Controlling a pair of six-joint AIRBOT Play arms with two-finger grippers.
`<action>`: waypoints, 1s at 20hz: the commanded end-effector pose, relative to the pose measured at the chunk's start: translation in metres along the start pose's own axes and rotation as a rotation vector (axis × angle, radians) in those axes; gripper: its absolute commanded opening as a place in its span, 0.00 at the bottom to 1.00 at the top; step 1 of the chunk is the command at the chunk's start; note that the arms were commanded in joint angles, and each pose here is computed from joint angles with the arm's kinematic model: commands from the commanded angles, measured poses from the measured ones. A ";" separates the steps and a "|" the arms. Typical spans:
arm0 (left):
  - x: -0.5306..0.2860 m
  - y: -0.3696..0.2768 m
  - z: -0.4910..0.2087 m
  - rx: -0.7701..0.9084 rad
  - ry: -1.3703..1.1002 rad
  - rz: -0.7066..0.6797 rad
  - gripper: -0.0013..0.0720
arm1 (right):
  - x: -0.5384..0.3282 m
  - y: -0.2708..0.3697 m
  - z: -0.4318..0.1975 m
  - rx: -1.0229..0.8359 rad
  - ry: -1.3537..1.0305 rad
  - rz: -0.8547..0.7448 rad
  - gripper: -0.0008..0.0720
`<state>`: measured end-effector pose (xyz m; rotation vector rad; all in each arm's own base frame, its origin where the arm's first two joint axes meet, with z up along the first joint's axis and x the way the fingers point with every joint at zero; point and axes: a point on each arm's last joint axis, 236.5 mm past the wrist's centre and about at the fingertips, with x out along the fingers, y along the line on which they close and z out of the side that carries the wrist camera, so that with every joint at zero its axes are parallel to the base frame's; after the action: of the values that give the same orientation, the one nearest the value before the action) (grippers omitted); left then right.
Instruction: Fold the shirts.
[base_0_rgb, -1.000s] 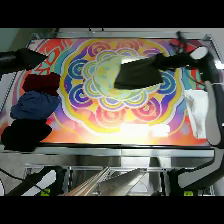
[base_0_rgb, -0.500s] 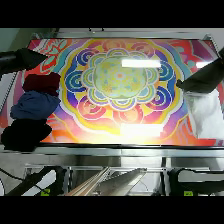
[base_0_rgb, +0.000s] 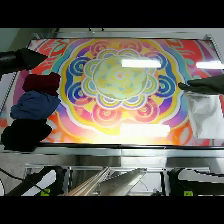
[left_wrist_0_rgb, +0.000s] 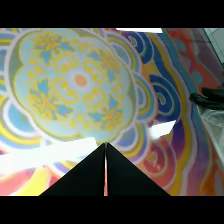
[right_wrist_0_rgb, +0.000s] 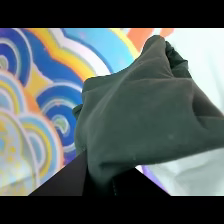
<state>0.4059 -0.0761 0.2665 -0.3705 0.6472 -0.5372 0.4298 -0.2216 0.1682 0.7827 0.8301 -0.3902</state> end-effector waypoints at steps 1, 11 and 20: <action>0.000 0.001 0.000 0.000 0.000 0.001 0.05 | -0.011 -0.012 -0.002 -0.024 0.016 -0.010 0.05; 0.018 0.013 -0.020 -0.044 0.097 -0.024 0.05 | -0.006 -0.084 -0.068 0.012 0.235 -0.238 0.05; 0.020 0.014 -0.028 -0.060 0.135 -0.035 0.05 | 0.045 -0.183 -0.179 0.141 0.524 -0.490 0.64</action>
<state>0.4064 -0.0806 0.2311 -0.3984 0.7808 -0.5799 0.2795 -0.2160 0.0004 0.7912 1.4325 -0.6514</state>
